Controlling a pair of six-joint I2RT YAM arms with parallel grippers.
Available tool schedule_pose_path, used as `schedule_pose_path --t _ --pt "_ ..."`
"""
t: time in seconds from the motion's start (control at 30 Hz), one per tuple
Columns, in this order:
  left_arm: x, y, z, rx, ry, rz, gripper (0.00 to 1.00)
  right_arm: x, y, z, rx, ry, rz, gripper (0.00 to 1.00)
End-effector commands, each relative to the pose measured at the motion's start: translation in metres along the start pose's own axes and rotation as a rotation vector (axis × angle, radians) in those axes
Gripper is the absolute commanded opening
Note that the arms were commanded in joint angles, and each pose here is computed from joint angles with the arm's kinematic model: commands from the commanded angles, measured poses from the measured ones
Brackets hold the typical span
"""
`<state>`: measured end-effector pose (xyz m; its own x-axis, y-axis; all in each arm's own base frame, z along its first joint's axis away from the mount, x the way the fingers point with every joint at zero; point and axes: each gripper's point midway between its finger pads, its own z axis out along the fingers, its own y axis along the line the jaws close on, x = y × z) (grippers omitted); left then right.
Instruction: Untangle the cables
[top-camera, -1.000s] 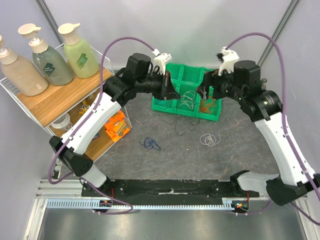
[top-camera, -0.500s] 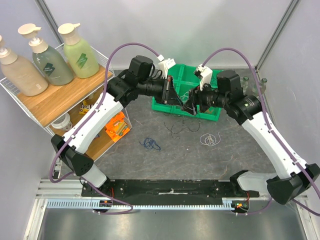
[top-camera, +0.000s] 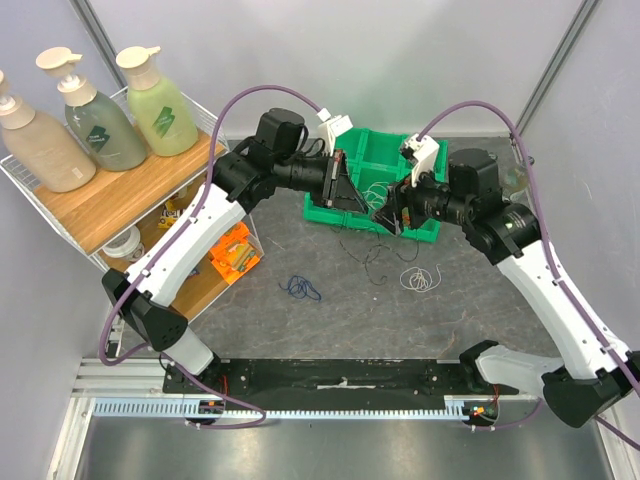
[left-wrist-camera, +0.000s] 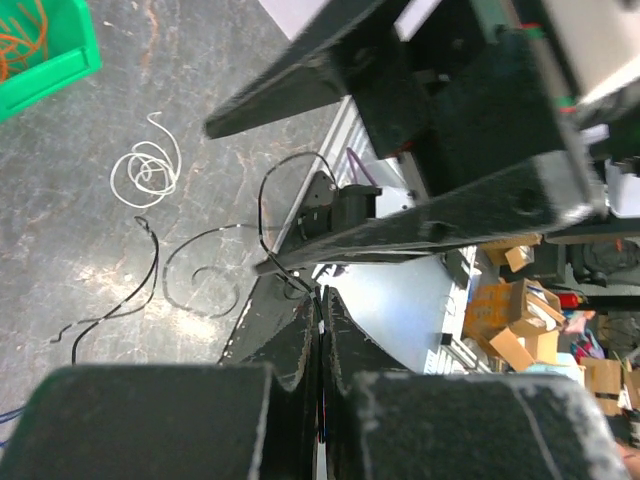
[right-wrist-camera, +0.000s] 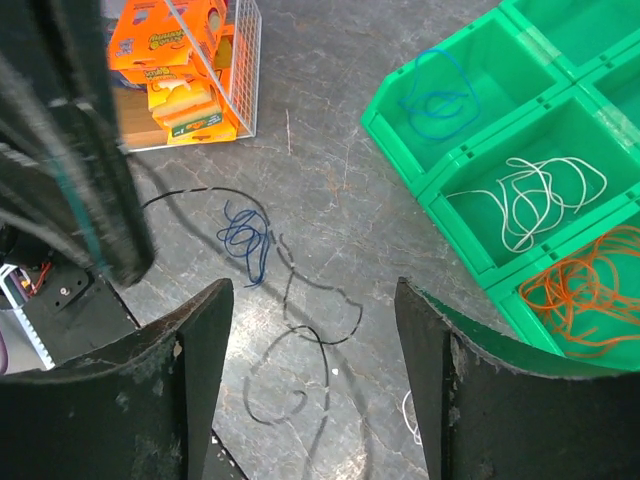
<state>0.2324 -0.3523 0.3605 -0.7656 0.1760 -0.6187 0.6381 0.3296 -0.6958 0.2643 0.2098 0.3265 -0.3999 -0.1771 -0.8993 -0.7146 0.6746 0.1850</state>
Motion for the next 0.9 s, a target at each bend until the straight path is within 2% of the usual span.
schedule_pose_path --t 0.0,0.07,0.13,0.23,0.3,0.4,0.43,0.47,0.5,0.57,0.77,0.87 --pt "-0.011 -0.031 -0.008 0.129 -0.008 0.021 0.02 -0.002 0.001 0.017 -0.039 -0.033 -0.02 0.72" --pt "-0.011 -0.038 -0.007 0.178 0.014 -0.005 0.02 -0.004 0.0 0.021 -0.043 -0.044 -0.008 0.68" --pt "-0.01 -0.041 -0.007 0.201 0.021 -0.015 0.02 -0.004 -0.001 0.022 -0.032 -0.049 0.004 0.58" --pt "-0.01 -0.04 -0.007 0.193 0.012 -0.016 0.02 -0.002 0.001 0.016 -0.028 -0.062 0.022 0.32" --pt "-0.012 -0.034 -0.005 0.166 -0.005 -0.025 0.07 -0.001 0.005 0.012 -0.033 -0.085 0.045 0.0" --pt "-0.016 -0.023 -0.006 0.129 -0.022 -0.084 0.26 -0.003 0.013 0.001 -0.054 -0.108 0.073 0.0" --pt "-0.016 -0.023 -0.006 0.124 -0.025 -0.089 0.42 -0.005 0.015 -0.002 -0.059 -0.118 0.08 0.0" --pt "-0.015 -0.019 -0.007 0.113 -0.029 -0.096 0.52 -0.006 0.017 -0.004 -0.061 -0.124 0.082 0.0" --pt "-0.014 -0.017 -0.009 0.102 -0.035 -0.095 0.58 -0.006 0.017 -0.007 -0.056 -0.132 0.086 0.0" --pt "-0.012 -0.012 -0.012 0.076 -0.06 -0.081 0.59 -0.009 0.018 -0.011 -0.046 -0.147 0.087 0.0" --pt "-0.015 -0.004 -0.017 0.059 -0.093 -0.08 0.44 -0.011 0.021 -0.016 -0.054 -0.159 0.106 0.0" --pt "-0.016 -0.003 -0.024 0.025 -0.128 -0.052 0.56 -0.007 0.021 -0.019 -0.046 -0.161 0.107 0.0"
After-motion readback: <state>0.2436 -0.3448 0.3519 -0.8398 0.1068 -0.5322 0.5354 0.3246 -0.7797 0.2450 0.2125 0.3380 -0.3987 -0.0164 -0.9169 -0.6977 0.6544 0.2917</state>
